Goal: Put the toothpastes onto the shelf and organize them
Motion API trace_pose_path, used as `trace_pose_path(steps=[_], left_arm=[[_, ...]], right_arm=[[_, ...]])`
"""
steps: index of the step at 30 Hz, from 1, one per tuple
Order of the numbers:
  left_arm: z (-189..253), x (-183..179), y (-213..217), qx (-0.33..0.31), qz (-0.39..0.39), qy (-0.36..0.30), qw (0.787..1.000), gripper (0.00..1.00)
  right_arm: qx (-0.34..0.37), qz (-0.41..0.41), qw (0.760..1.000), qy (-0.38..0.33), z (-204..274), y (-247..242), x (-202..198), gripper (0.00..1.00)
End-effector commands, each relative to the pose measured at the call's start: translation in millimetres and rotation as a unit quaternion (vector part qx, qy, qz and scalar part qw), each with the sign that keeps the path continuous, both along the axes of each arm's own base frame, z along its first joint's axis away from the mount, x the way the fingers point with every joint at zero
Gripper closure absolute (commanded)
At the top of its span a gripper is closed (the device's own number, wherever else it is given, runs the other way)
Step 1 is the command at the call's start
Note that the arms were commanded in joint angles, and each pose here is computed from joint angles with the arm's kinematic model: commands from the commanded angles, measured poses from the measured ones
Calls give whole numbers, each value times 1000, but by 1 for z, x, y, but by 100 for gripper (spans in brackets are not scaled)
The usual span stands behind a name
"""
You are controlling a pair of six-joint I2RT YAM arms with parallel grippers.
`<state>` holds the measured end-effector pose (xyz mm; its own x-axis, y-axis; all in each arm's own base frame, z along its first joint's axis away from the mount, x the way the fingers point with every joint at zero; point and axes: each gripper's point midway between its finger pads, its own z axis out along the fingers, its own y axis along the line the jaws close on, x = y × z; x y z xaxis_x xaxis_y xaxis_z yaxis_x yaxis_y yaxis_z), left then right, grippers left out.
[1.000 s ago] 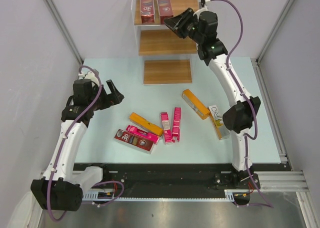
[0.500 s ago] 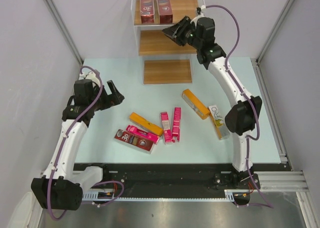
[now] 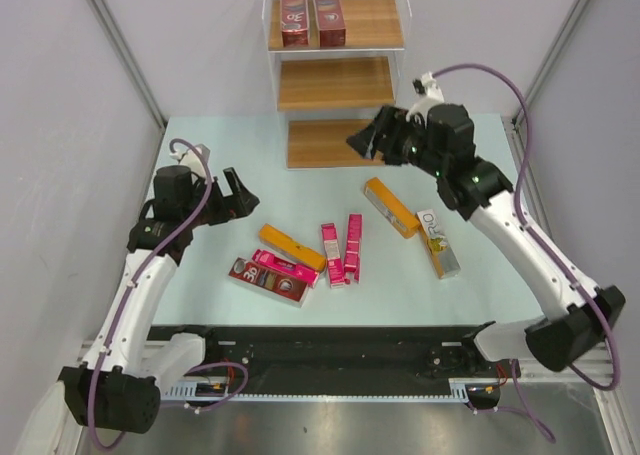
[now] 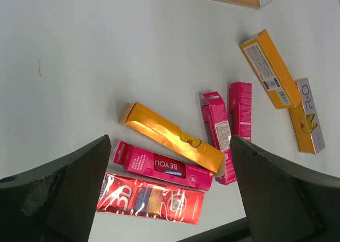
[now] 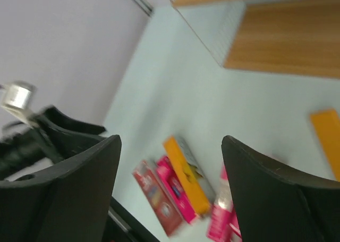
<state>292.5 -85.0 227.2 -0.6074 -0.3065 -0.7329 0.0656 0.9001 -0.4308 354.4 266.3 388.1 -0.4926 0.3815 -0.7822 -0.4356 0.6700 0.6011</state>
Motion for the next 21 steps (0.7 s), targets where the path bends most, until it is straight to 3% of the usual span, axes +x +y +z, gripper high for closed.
trace_pose_path(steps=[1,6,12,16,21], left_arm=[[5,1,-22,-10,-30,-18,999,0],[-5,1,-47,-15,-56,-7,998,0],[-16,-3,-67,-20,-73,10,997,0],[-14,-3,-70,-26,-74,12,997,0],[-9,0,-65,-14,-64,18,998,0]], right_arm=[[-162,-46,984,63,-92,-47,-26,14],[-241,-72,960,121,-158,-81,-60,6],[-267,-65,952,131,-179,-84,-80,4],[-279,-33,953,109,-180,-60,-87,4],[-287,71,953,64,-187,5,-114,4]])
